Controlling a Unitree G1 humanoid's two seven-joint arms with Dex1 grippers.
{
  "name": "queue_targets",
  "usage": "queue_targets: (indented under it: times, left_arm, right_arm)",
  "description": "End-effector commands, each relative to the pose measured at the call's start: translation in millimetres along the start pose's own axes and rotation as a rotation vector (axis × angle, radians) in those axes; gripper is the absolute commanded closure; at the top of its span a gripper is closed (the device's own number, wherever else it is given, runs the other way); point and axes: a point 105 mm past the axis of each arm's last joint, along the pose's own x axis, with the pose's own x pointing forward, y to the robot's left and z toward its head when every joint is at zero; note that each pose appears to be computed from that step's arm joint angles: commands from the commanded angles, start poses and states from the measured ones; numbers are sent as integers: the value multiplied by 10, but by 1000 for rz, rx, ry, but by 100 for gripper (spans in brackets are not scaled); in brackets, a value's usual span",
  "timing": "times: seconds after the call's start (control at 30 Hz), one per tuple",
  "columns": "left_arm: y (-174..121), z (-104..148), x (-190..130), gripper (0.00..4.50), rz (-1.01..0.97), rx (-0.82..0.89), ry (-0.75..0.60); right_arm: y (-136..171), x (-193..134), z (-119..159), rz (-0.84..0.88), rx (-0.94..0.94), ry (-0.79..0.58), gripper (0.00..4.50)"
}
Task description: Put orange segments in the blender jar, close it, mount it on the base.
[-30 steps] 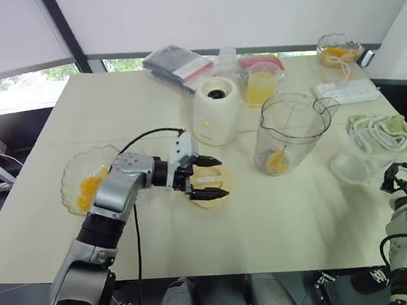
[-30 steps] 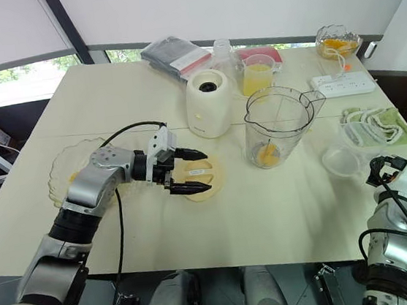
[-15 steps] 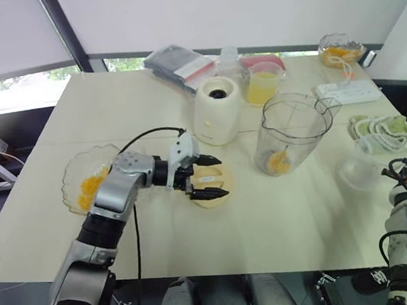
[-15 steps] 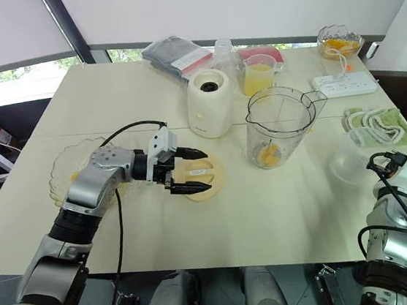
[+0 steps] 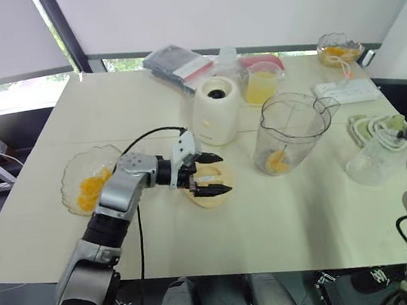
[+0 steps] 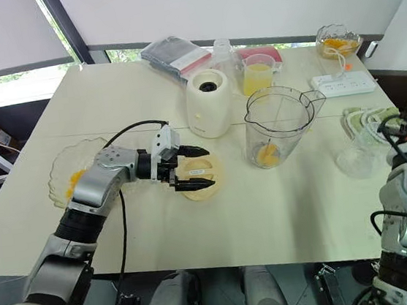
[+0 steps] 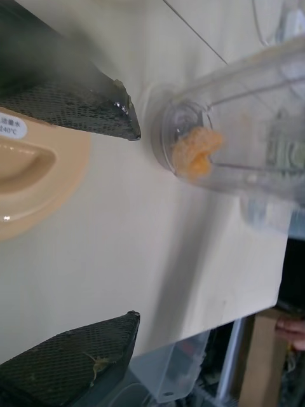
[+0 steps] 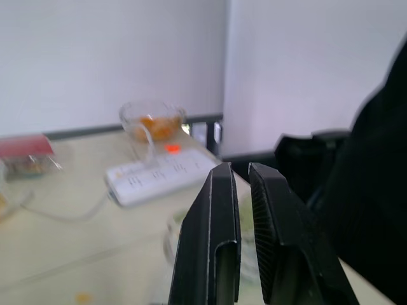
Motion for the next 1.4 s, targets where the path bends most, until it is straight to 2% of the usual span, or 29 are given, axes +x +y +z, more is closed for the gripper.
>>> queue_targets:
  times: [0.03,0.3,0.7,0.93,1.1,1.23,1.4]
  left_arm:
    - [97,201,-15,0,30,42,-51]
    - [71,170,-19,0,21,54,-40]
    - [25,144,24,0,15,51,-41]
    - [1,120,34,0,11,43,-42]
    - [-20,104,25,0,14,41,-38]
    - [-43,87,-3,0,24,38,-31]
    - [-56,75,-59,0,44,38,-20]
  right_arm:
    - [21,47,381,-2,39,-85,412]
    - [-23,3,308,-28,40,-58,412]
    - [-344,-266,263,-122,-26,-42,412]
    - [-542,-374,-149,-180,-5,95,412]
    - [-637,-324,-429,-183,-28,157,412]
    - [-744,-270,-763,-195,-31,239,412]
    - [-772,-254,-991,-191,-31,283,412]
